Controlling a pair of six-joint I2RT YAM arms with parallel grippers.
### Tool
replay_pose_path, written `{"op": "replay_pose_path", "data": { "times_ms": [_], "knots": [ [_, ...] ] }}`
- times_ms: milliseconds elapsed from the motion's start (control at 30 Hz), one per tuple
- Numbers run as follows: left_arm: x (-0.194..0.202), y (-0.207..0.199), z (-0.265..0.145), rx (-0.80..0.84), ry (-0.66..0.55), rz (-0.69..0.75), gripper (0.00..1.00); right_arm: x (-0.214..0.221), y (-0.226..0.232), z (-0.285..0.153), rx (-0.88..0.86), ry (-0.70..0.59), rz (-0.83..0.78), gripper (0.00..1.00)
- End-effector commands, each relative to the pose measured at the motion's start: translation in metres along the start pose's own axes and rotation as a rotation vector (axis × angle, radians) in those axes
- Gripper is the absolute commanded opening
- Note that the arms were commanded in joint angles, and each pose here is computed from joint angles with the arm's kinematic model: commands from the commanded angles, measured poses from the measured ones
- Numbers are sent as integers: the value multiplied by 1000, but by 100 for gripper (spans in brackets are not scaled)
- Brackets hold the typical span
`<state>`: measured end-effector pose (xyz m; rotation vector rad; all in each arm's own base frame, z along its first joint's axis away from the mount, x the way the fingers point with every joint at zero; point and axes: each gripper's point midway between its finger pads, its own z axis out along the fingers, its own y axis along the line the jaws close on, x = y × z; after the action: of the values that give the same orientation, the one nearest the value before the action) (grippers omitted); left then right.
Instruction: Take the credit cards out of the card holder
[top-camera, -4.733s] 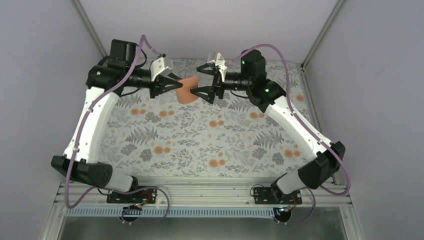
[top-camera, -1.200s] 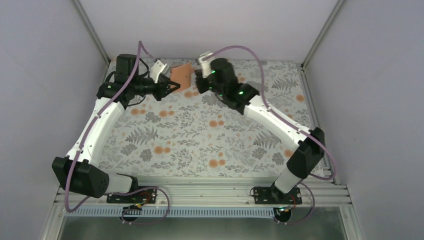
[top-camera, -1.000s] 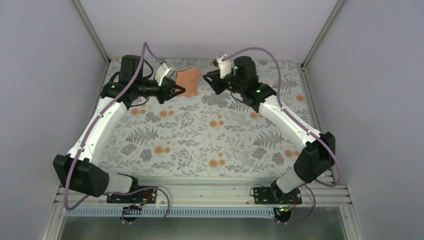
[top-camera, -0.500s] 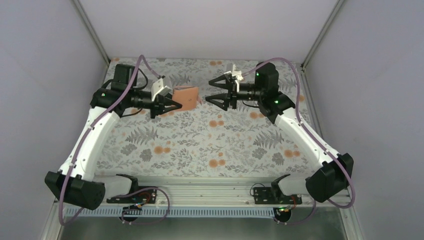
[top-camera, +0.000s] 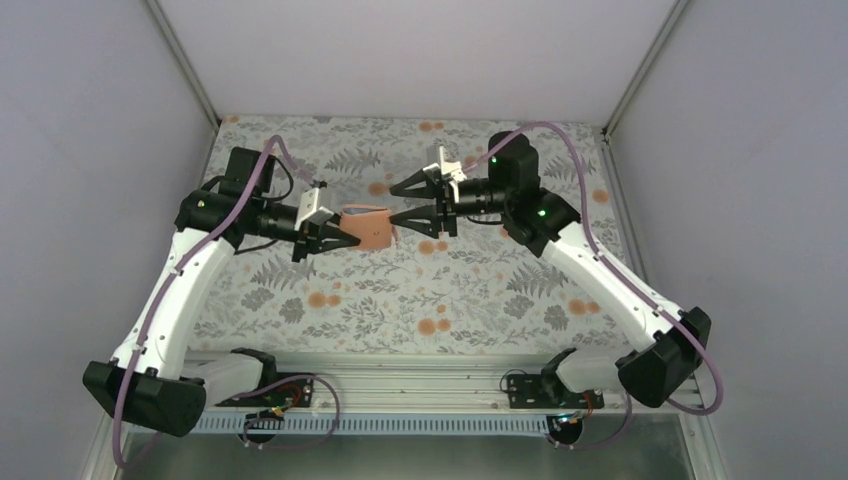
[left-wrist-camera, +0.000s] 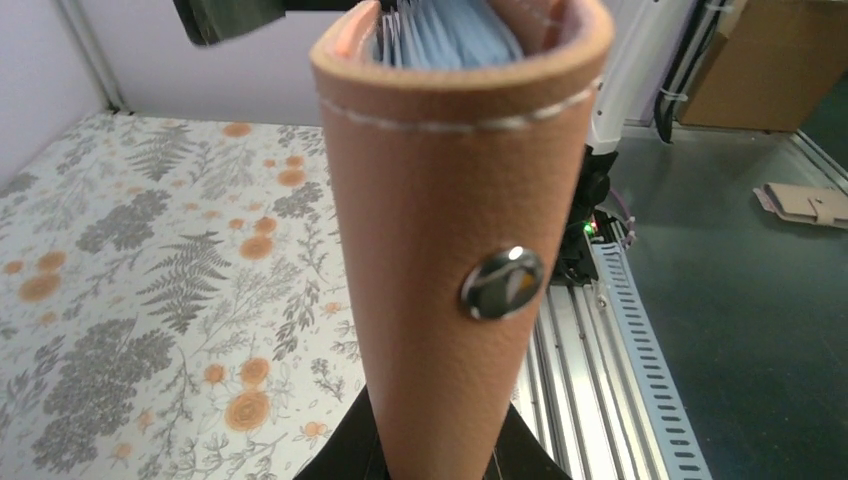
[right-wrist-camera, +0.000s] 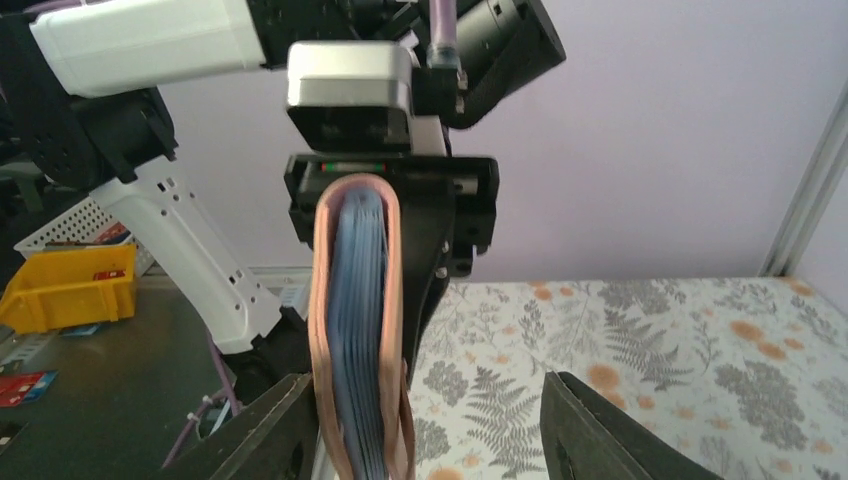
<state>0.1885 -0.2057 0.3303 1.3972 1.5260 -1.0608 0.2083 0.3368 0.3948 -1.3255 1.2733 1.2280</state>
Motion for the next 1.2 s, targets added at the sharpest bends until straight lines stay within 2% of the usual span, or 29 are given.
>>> {"op": "replay_pose_path", "data": {
  "times_ms": [0, 167, 267, 567, 700, 933, 1100, 1167],
  "knots": [
    [-8, -20, -2, 80, -75, 102, 2, 2, 13, -11, 52, 24, -33, 57],
    [-7, -23, -3, 74, -75, 118, 3, -2, 27, -25, 83, 39, -18, 56],
    [-9, -22, -4, 66, -71, 120, 2, -6, 28, -29, 113, 6, 2, 55],
    [-15, -26, -4, 103, -102, 128, 2, -4, 7, -13, 163, 31, 72, 53],
    [-15, -22, -3, 98, -98, 120, 2, -2, 8, 1, 118, 57, 67, 54],
    [-14, -16, -1, 97, -94, 93, 2, 17, 18, 15, 26, 121, 63, 68],
    [-13, -12, 0, 97, -89, 79, 2, 30, 33, 28, -62, 150, 61, 75],
    [-14, -10, 1, 98, -89, 71, 2, 31, 32, 36, -58, 153, 62, 75]
  ]
}}
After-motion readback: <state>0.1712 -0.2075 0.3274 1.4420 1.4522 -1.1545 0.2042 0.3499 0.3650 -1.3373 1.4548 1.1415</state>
